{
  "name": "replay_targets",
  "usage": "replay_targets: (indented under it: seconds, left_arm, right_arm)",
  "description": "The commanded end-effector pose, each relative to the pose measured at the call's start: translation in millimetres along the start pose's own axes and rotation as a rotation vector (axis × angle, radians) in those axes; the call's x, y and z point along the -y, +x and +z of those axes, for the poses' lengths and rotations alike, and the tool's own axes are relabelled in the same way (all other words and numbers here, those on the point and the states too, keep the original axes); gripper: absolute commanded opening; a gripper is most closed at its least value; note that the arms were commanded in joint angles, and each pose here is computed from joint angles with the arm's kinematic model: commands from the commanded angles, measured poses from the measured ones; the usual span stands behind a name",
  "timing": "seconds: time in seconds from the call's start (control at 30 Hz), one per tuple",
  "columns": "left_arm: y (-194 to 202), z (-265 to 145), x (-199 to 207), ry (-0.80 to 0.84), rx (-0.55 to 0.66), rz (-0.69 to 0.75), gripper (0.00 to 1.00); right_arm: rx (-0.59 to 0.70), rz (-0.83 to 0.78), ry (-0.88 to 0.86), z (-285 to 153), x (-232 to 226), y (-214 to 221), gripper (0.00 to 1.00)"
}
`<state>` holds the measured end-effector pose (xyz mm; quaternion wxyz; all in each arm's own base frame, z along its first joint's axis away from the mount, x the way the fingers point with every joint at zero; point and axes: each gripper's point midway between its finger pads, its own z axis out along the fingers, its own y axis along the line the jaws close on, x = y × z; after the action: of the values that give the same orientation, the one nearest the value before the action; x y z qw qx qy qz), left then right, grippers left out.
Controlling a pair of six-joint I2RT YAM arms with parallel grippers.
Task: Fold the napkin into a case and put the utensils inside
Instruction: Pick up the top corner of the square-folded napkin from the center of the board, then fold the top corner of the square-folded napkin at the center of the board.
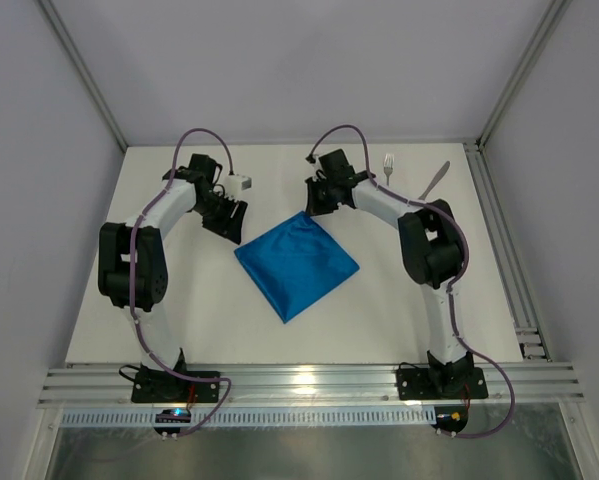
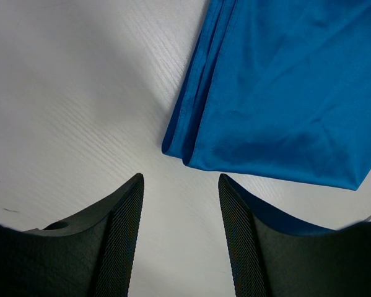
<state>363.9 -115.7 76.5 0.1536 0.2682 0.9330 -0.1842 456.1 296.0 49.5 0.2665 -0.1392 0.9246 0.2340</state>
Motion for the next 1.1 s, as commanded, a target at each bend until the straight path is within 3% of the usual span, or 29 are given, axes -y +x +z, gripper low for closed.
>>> replay_targets:
  seconds: [0.0,0.23,0.6,1.07]
  left_arm:
    - [-7.1,-9.8,1.0,-0.005,0.030,0.026,0.54]
    - [-7.6,-11.3,-0.8,-0.005,0.035,0.026,0.54]
    - [-5.8,-10.4,-6.2,0.005,0.044,-0.003,0.53]
    - [-1.3,-1.9,4.3,0.064,0.035,-0.032,0.50]
  right_arm:
    - [0.138,-0.083,-0.020,-30.8,-22.2,-37.9,0.04]
    - [0.115,-0.142,-0.084,-40.2,-47.2,-19.2,0.04]
    - [0.062,-0.331,-0.342,-58.2,-135.5,84.3,0.04]
    - [-0.012,-0.353,-0.372,-72.7,-159.5,153.7,0.04]
